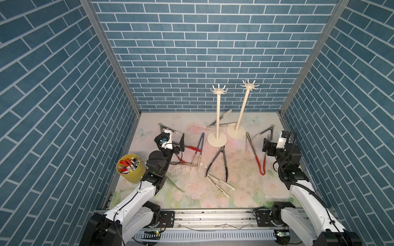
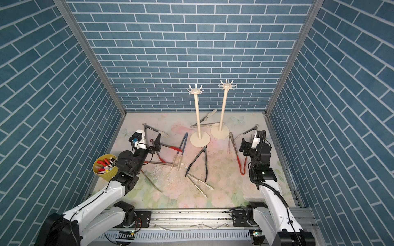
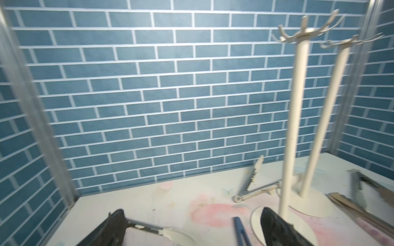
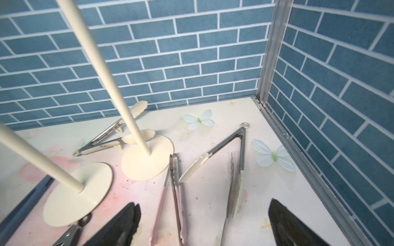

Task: Hang food tongs on kitchen utensil racks
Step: Pick up the rack from the center of the board.

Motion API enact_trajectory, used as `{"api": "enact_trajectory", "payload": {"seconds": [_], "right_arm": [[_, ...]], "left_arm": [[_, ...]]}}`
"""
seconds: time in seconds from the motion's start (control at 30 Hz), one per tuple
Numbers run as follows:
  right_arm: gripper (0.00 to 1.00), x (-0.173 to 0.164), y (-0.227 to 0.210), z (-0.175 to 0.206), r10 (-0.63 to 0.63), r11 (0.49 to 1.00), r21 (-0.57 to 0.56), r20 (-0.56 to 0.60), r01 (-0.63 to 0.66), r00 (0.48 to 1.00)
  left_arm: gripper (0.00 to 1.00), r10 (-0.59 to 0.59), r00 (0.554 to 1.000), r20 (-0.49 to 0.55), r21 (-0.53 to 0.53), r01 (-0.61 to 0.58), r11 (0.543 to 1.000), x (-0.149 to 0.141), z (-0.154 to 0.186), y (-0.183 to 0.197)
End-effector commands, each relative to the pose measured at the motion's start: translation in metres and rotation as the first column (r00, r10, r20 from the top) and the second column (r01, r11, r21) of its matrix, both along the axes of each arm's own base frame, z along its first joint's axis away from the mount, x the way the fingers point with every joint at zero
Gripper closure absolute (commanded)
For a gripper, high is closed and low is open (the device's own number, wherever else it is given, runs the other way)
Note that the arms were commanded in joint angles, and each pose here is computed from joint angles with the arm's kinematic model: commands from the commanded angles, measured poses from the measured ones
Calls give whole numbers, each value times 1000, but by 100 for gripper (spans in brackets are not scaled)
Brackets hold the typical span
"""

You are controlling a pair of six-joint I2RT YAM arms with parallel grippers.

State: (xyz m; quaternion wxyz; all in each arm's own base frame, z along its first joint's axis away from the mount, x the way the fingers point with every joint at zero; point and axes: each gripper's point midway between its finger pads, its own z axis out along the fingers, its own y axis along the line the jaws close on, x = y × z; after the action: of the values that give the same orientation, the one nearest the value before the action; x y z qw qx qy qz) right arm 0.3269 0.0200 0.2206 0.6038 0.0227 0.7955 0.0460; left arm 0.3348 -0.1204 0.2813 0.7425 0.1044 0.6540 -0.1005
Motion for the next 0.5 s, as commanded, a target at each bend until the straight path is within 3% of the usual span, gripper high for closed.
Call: {"api": "enact_trajectory", "payload": {"seconds": [0.0,0.2,0.47], "right_arm": [[4,-14,21,-2,99,993,75,-49,-95,994],[4,-23,45,13,201,975,107,-60,-194,978],[4,-31,63,24,287,952,127,-57,-279,956]], "left_arm": [[1,-222,975,6,-37,222,974,-4,12,-49],[1,-370,929,17,-77,370,926,17,21,-96],[2,-470,878,96,-118,479,870,54,29,-137]]}}
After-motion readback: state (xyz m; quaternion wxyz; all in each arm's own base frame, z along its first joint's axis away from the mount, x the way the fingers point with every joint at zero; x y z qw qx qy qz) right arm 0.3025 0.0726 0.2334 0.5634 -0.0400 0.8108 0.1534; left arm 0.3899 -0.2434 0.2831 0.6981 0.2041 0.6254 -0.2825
